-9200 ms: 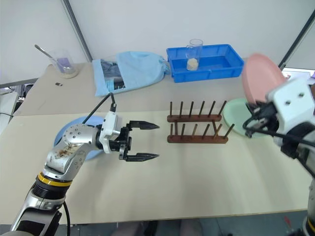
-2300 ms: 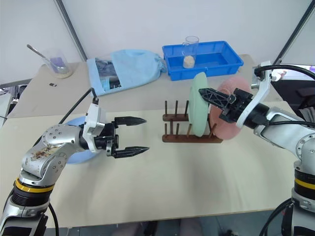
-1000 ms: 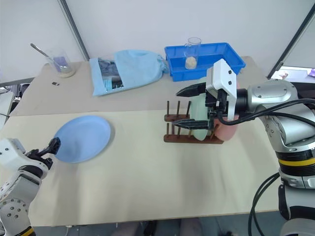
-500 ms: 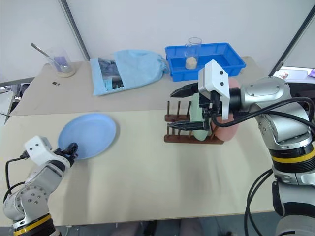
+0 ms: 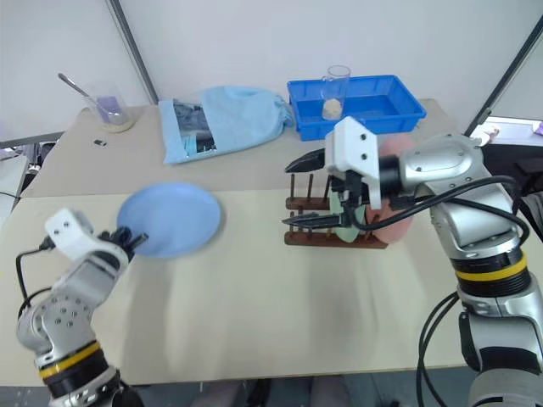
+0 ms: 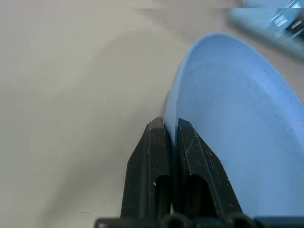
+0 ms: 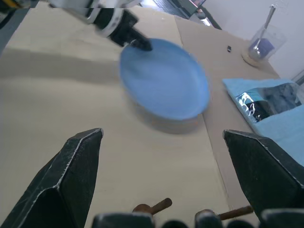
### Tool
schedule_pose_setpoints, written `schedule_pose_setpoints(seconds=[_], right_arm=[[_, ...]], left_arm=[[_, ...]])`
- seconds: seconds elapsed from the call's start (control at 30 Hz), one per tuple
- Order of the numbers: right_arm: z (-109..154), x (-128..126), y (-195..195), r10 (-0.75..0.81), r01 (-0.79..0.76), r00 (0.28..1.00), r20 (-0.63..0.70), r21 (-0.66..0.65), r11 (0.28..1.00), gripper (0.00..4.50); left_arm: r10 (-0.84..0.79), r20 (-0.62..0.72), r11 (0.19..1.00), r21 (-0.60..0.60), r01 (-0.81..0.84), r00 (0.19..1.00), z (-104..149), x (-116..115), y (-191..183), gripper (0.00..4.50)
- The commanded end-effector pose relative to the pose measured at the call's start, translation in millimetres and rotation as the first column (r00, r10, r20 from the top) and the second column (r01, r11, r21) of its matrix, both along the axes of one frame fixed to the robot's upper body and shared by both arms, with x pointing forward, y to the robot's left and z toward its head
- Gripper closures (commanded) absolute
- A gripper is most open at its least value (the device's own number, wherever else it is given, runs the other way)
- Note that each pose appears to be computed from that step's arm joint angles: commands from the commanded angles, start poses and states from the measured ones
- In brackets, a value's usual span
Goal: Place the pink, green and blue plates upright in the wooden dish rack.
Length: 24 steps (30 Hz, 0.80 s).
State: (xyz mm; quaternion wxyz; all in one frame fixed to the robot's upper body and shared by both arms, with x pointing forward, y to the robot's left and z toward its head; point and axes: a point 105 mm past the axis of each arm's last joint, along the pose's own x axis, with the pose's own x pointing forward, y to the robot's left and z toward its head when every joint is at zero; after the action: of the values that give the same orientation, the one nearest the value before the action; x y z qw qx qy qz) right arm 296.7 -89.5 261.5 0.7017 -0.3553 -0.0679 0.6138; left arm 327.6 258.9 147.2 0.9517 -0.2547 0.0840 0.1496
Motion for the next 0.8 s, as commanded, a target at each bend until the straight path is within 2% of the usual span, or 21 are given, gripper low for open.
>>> schedule_pose_setpoints(seconds=[0.03,0.23,0.53,0.7,0.8], right_arm=[[2.1,8.1,14.5,-0.002,0.009,0.988,0.152,-0.044,0.999,0.0],[-4.4,44.8,42.8,-0.08,0.12,0.921,0.382,-0.084,0.989,0.0],[-9.7,66.8,70.7,-0.068,0.161,0.827,0.558,-0.118,0.98,0.0],[-15.0,71.6,76.8,-0.043,0.159,0.801,0.597,-0.143,0.977,1.45],[-16.2,73.4,78.3,-0.033,0.157,0.791,0.612,-0.151,0.976,2.5]], left_arm=[[-0.066,0.094,0.998,0.025,0.064,0.993,41.1,17.7,-18.8,4.49],[-0.207,0.155,0.978,0.035,0.204,0.966,85.2,44.7,-61.8,4.49],[-0.274,0.162,0.962,0.024,0.274,0.948,102.9,52.6,-82.3,4.49],[-0.288,0.16,0.957,0.013,0.29,0.944,105.5,51.7,-86.0,4.5],[-0.303,0.157,0.952,0.004,0.306,0.94,107.3,51.1,-87.8,4.5]])
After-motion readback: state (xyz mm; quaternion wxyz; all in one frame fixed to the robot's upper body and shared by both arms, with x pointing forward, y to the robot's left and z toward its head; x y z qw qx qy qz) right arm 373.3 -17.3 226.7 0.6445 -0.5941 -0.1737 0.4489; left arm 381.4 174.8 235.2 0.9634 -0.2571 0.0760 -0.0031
